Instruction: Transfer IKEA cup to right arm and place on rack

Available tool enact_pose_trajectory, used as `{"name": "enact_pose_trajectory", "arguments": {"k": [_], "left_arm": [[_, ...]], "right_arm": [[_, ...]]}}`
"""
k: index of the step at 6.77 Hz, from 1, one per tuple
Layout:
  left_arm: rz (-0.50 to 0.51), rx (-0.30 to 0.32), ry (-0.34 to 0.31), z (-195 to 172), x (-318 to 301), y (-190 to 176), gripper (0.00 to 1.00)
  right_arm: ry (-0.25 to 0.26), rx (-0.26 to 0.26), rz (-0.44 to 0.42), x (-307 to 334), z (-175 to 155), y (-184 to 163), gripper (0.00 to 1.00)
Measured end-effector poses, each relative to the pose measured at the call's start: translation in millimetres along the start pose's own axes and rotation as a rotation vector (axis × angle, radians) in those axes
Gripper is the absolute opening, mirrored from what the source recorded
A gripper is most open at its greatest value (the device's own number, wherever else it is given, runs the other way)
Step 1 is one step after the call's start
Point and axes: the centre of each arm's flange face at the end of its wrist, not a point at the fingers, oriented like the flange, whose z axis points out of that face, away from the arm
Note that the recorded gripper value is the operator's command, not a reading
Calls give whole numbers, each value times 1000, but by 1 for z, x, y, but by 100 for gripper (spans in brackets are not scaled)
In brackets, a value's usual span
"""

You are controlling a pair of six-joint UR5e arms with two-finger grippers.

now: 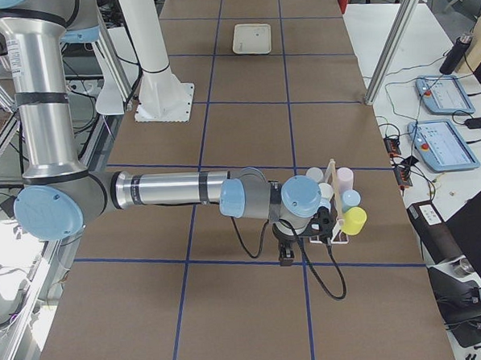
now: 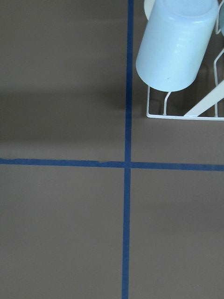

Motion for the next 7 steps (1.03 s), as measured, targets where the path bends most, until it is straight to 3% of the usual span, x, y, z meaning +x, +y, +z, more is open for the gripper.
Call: {"name": "enact_pose_trajectory", "arguments": {"k": [3, 7], "left_arm": [[-6, 1, 0, 0, 0, -1, 100], [-137, 5, 18, -2, 4, -5, 100]], "right_arm": [[1, 0, 3, 0, 0, 0, 100], [0, 6, 4, 0, -3, 0, 100]]}}
